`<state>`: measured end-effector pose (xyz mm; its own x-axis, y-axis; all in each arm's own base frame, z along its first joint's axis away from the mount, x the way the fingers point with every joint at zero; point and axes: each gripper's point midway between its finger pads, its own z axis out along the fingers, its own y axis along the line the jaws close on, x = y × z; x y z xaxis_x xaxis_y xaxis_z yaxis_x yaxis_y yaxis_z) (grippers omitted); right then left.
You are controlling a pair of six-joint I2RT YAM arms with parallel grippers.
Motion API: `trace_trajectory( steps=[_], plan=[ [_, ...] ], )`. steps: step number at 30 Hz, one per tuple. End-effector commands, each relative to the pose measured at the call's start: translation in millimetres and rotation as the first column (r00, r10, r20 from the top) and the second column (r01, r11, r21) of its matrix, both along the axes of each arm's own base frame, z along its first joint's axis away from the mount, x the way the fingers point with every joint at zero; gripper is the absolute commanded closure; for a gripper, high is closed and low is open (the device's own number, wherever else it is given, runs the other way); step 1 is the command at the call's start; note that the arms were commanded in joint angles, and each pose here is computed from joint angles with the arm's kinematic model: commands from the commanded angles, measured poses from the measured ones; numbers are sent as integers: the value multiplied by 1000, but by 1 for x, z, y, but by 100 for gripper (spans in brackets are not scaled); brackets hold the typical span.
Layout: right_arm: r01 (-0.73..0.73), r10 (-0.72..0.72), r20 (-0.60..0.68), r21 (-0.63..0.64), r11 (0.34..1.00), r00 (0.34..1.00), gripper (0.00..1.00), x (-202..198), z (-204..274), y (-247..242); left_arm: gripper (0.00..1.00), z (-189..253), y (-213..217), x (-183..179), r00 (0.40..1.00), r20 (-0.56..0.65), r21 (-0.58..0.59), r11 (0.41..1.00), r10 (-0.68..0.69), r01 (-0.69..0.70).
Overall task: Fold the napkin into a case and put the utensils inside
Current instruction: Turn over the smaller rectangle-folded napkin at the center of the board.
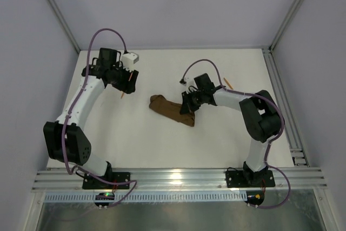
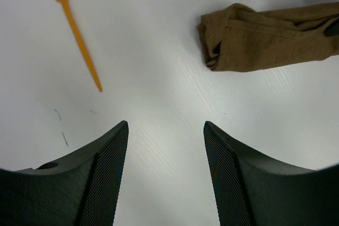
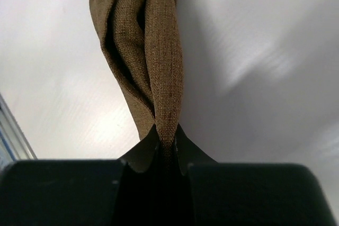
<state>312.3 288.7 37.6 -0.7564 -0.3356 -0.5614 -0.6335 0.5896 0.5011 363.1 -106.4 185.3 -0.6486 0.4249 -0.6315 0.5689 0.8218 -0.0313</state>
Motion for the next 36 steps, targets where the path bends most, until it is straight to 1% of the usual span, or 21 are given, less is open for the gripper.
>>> trace_trajectory(
  steps=[1,2,3,7,11,12,15,16,18,19,21,22,25,26,28,29,31,32,33,35,36],
  plan=[
    [57,-47,100,-98,994,994,97,19,28,-20,39,11,27,-7,996,8,22,995,92,-92],
    [48,-31,128,-128,991,991,97,22,28,-24,39,13,31,-7,995,12,18,995,101,-101],
    [73,-48,155,-158,985,987,97,30,31,-30,39,17,36,-7,993,18,6,993,116,-116],
    [110,-64,178,-262,959,982,97,38,29,-51,39,19,45,-8,990,20,-6,990,140,-140],
    [180,-104,237,-328,928,966,97,53,40,-72,39,21,47,-7,989,23,-10,989,147,-147],
    [228,-126,281,-366,902,951,97,60,45,-83,39,21,48,-8,988,23,-10,989,150,-150],
    [303,-149,361,-419,856,921,97,71,61,-100,39,23,48,-7,988,28,-15,988,151,-151],
    [361,-163,421,-449,817,892,97,78,70,-110,39,23,49,-7,988,28,-14,988,154,-153],
    [400,-160,473,-466,790,866,97,83,79,-116,39,24,50,-7,987,33,-12,987,159,-158],
    [435,-158,509,-488,756,846,97,85,84,-122,39,26,51,-6,986,41,-13,987,161,-161],
    [455,-129,544,-522,721,829,97,84,85,-126,39,28,53,-7,985,43,-14,986,167,-166],
    [477,-105,575,-549,686,812,97,82,87,-125,39,31,53,-6,985,50,-17,986,167,-167],
    [500,-47,612,-597,628,790,97,71,83,-120,39,33,56,-7,983,60,-19,985,175,-174],
    [522,1,645,-619,586,764,97,63,86,-112,39,34,55,-7,983,61,-23,985,174,-173],
    [538,58,668,-645,542,742,97,51,82,-102,39,34,55,-7,982,61,-23,984,176,-175],
    [544,103,686,-650,530,720,97,39,82,-87,39,36,56,-7,982,65,-24,984,178,-177],
    [514,158,670,-679,523,725,97,22,63,-72,39,36,57,-8,981,68,-22,983,181,-180],
    [494,195,671,-683,538,715,97,8,57,-53,39,37,57,-8,981,71,-21,983,182,-181],
    [466,230,646,-712,525,728,97,-1,39,-46,39,37,58,-8,980,74,-21,983,185,-183],
    [433,281,624,-738,518,729,97,-16,21,-30,39,37,59,-9,980,73,-19,982,187,-186],
    [396,345,595,-771,498,726,97,-31,1,-18,39,36,60,-9,979,72,-17,982,188,-187]
  ],
)
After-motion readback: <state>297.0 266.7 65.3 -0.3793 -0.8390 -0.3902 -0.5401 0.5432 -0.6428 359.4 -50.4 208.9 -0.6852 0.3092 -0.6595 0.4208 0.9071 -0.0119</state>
